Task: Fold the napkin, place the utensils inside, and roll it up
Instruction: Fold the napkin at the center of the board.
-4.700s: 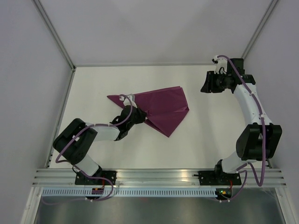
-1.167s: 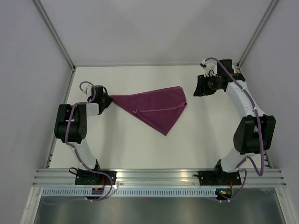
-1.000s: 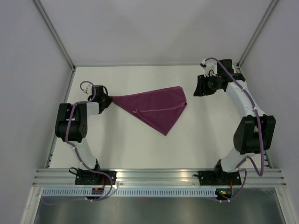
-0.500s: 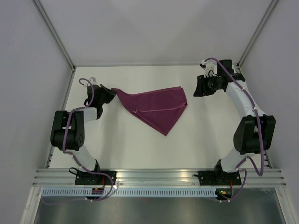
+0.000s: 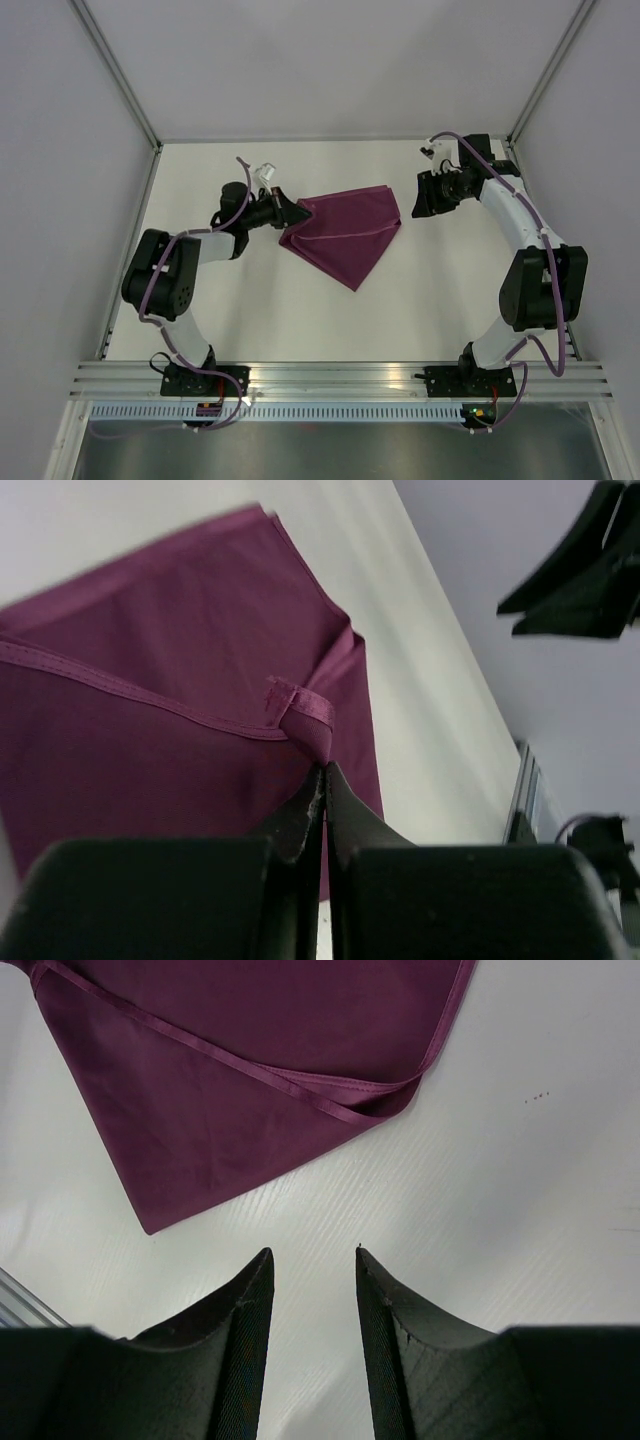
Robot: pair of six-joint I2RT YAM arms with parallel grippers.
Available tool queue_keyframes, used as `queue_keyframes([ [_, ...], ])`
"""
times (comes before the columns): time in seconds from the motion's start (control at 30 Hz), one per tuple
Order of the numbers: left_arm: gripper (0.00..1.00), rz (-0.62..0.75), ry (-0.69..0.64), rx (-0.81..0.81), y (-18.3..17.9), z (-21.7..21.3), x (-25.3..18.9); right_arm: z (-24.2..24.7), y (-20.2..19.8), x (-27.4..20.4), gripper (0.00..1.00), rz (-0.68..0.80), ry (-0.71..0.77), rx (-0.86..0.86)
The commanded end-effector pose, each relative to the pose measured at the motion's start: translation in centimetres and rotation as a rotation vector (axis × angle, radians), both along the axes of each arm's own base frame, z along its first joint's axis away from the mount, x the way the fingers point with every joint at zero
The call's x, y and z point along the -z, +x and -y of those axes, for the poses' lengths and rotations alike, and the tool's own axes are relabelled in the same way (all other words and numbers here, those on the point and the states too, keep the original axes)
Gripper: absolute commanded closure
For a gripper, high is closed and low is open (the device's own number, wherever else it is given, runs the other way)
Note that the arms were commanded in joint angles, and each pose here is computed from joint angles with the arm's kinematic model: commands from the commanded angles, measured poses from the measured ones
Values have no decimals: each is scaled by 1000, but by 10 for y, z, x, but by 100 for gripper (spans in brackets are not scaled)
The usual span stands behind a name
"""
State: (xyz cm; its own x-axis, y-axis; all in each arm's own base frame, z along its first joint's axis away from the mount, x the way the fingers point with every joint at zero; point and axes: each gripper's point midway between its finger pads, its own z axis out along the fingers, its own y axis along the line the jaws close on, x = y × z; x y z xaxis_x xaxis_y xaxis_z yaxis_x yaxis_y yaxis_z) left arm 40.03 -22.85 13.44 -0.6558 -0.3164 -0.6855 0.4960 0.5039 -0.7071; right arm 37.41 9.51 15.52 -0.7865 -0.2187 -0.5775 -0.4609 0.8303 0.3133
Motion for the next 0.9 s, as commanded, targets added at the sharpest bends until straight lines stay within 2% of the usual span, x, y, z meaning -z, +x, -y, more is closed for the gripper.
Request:
queue_keyframes([
  [0.0, 98, 115, 41, 255, -31, 38, -1, -1, -10, -9, 56, 22, -14, -25],
  [0.1, 98, 83, 94, 346, -49, 56, 17, -2, -13, -9, 56, 21, -20, -33],
  [0.3, 98, 44, 180, 426, -75, 70, 42, -4, -19, -6, 56, 12, -36, -45],
  [0.53, 98, -3, 317, 442, -90, 74, 73, -9, -22, 1, 56, -1, -49, -60],
  [0.87, 98, -40, 387, 472, -109, 85, 102, -18, -27, 13, 56, -22, -65, -85],
])
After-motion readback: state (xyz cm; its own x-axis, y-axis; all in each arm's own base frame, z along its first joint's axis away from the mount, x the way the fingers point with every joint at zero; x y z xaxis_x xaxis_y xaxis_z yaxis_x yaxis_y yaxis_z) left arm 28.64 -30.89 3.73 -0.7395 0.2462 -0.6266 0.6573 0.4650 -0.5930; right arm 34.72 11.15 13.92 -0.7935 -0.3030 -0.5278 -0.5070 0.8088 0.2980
